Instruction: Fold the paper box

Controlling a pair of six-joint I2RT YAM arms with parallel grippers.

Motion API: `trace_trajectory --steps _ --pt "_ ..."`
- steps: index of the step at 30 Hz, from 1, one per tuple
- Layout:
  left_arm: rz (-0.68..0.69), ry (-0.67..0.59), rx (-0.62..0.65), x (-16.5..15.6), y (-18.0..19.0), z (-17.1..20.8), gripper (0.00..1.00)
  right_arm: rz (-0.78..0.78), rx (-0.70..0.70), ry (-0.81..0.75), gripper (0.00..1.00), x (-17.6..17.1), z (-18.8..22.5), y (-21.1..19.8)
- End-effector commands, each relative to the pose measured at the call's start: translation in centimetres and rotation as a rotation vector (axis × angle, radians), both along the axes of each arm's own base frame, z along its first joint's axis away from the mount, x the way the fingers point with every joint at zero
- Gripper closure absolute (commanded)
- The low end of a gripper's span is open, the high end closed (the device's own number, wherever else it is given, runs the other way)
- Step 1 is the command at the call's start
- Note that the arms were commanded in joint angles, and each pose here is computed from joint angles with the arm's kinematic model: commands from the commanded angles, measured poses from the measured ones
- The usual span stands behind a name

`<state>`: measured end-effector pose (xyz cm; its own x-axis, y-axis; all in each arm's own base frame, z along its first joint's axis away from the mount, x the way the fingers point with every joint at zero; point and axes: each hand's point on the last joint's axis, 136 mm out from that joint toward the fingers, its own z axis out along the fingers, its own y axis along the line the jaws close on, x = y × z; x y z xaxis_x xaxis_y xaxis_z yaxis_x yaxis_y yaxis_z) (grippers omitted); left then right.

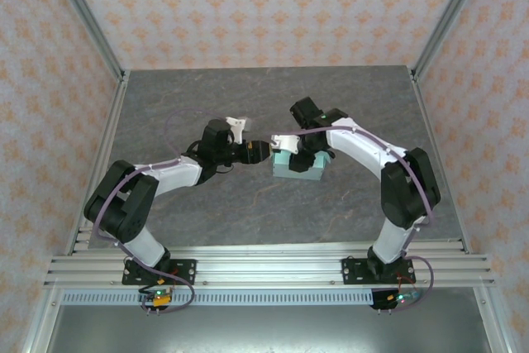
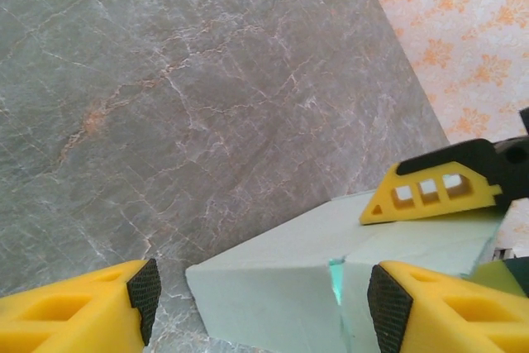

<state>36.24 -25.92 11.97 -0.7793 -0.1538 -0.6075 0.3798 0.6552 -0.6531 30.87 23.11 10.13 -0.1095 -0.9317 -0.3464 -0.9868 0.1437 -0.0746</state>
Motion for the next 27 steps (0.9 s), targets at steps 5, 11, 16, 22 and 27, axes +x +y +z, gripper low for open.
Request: trace_trajectory --steps 5,11,16,22,27 --pt "-0.049 -0.011 -0.025 -1.2 -1.4 0.0 0.30 -0.035 0.035 0.058 0.49 0.3 -0.4 0.2" --pt "-0.034 0.015 0.003 -1.1 -1.1 -1.4 0.31 -0.021 0.076 -0.006 0.44 0.7 0.7 0.6" --pt "-0.036 0.038 0.007 -0.7 -1.5 -2.2 0.31 0.018 0.105 -0.051 0.34 0.5 1.6 1.0" --pt "-0.031 0.057 -0.006 -0.5 -1.8 -2.6 0.31 0.049 0.112 -0.058 0.34 0.4 2.1 1.3" --pt "-0.029 0.054 -0.001 -0.5 -1.6 -2.4 0.31 0.091 0.078 -0.078 0.34 0.0 1.6 1.1"
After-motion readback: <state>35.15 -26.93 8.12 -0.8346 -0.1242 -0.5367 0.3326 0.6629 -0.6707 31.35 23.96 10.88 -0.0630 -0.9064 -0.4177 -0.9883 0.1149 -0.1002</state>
